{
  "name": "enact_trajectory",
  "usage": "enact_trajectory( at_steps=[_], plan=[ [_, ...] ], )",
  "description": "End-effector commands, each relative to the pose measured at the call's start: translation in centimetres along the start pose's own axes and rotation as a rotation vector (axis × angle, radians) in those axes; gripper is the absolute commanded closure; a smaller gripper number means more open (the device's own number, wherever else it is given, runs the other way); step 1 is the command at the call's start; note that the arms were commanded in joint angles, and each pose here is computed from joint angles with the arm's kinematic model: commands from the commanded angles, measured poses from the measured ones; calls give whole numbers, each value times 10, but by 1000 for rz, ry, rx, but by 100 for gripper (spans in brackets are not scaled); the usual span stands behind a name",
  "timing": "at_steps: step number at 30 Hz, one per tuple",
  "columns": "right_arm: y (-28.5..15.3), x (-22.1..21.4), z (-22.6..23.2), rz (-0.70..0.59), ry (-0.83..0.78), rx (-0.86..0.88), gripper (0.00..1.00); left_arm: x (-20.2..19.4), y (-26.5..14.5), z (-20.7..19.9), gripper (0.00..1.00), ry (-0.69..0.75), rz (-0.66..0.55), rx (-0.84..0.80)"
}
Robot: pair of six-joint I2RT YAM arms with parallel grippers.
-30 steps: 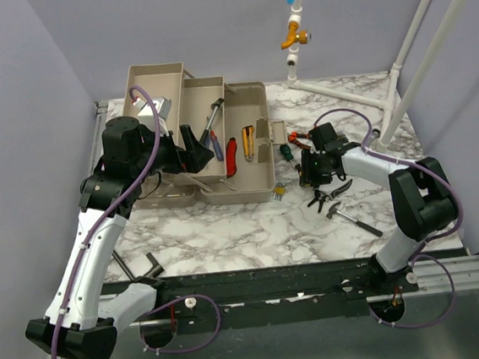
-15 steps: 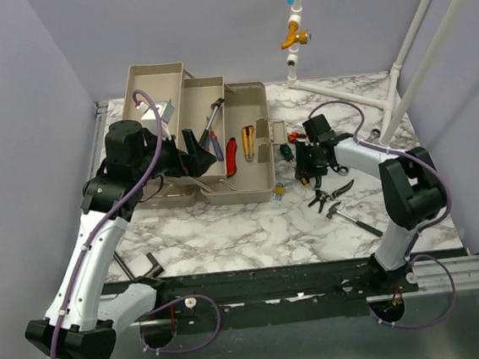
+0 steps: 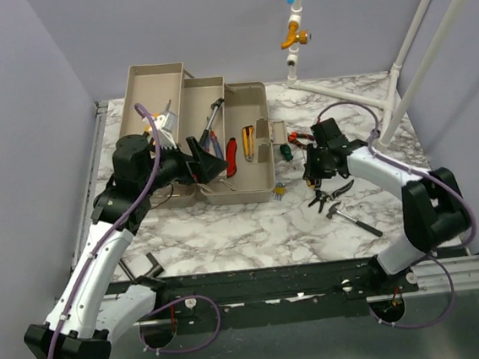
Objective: Pack the tool kit
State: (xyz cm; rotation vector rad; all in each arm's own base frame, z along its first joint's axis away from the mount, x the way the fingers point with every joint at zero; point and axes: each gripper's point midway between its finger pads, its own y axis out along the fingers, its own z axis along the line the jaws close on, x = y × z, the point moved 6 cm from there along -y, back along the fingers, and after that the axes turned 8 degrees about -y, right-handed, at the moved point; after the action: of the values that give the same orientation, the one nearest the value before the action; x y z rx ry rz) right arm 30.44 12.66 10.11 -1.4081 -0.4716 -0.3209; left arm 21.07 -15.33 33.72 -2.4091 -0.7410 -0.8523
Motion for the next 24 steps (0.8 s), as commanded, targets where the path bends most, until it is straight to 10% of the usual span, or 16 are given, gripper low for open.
enact_trajectory(
  at_steps=[1, 14, 24],
  plan=[
    [-48, 3, 1, -128, 35, 31, 96, -18, 21, -24, 3, -94, 32, -166],
    [-182, -13, 57, -512, -60, 722, 99, -75, 105, -67, 6, -164, 144, -272],
    [-208, -26, 70, -513, -141, 930, 99, -79, 142, -89, 33, -190, 164, -316]
  ],
)
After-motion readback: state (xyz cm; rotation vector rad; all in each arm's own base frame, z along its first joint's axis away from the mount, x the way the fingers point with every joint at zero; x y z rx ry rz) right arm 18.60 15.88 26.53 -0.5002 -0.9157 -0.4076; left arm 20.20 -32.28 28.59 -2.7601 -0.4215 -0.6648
